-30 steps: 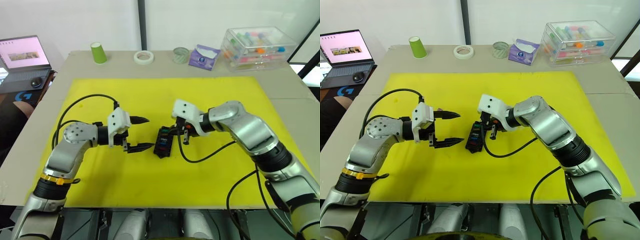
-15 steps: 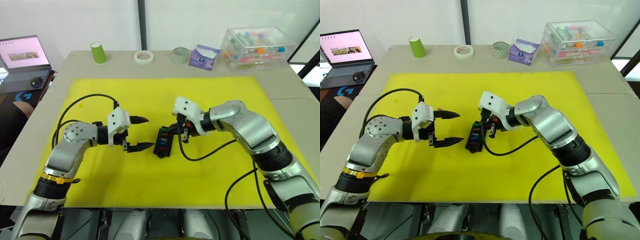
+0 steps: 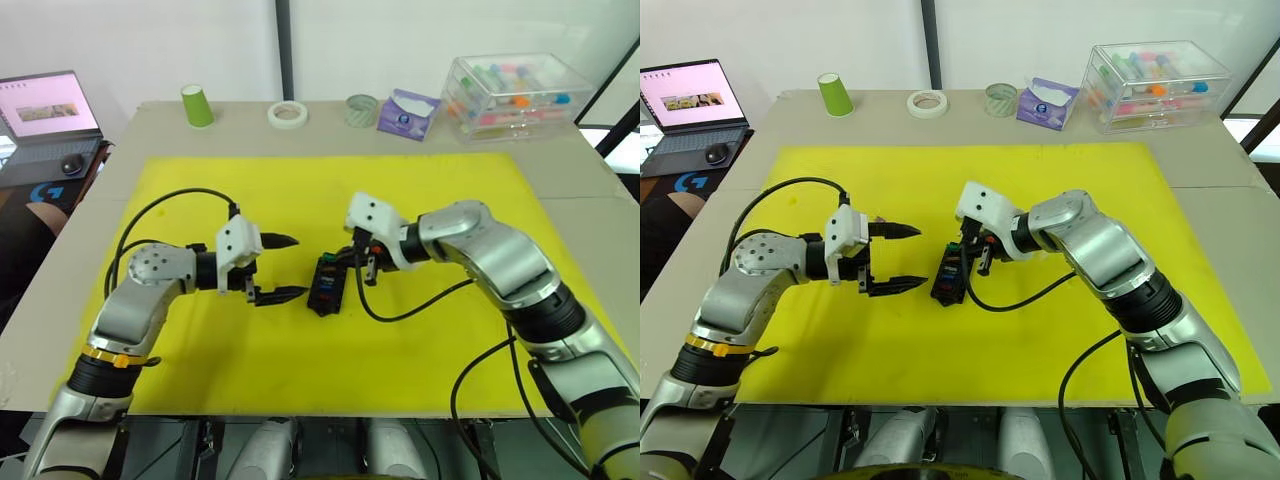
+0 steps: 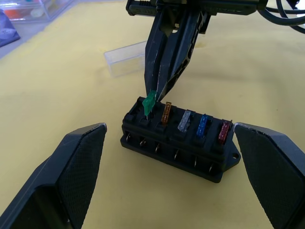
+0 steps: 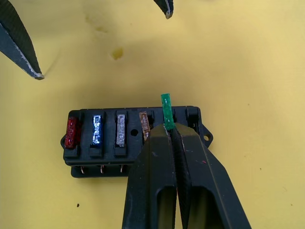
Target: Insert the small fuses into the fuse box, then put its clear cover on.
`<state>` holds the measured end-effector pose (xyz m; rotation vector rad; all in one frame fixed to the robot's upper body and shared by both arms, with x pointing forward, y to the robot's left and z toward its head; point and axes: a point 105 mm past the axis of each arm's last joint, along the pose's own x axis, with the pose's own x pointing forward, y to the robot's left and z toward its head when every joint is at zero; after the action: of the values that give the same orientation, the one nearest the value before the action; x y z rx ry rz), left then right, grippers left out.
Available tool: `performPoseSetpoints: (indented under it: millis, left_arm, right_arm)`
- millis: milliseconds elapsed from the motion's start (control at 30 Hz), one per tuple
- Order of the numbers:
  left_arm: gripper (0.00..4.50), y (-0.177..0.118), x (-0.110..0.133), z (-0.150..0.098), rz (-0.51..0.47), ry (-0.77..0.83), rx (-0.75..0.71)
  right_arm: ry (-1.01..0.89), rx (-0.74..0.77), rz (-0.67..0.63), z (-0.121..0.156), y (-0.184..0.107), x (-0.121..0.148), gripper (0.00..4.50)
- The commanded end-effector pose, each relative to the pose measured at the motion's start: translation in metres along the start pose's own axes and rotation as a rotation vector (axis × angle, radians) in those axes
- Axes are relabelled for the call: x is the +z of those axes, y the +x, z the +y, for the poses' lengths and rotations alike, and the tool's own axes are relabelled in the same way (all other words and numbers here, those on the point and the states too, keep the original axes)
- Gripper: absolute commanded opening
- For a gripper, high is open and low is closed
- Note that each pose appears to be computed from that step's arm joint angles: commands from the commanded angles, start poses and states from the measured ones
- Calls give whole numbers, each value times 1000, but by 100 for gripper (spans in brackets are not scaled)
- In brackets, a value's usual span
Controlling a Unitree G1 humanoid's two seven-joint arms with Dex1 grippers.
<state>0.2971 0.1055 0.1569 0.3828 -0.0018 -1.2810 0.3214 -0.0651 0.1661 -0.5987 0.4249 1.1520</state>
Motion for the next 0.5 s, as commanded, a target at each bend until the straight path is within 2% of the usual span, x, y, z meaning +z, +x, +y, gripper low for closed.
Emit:
performPoseSetpoints:
  millis: [33,500]
  left_arm:
    - [449,-2,10,3,-7,47,3]
    - [449,-2,8,2,-3,45,2]
  right_arm:
    - [-45,-21,-19,-3,-6,10,0]
    - [-34,-11,0,0,-2,3,0]
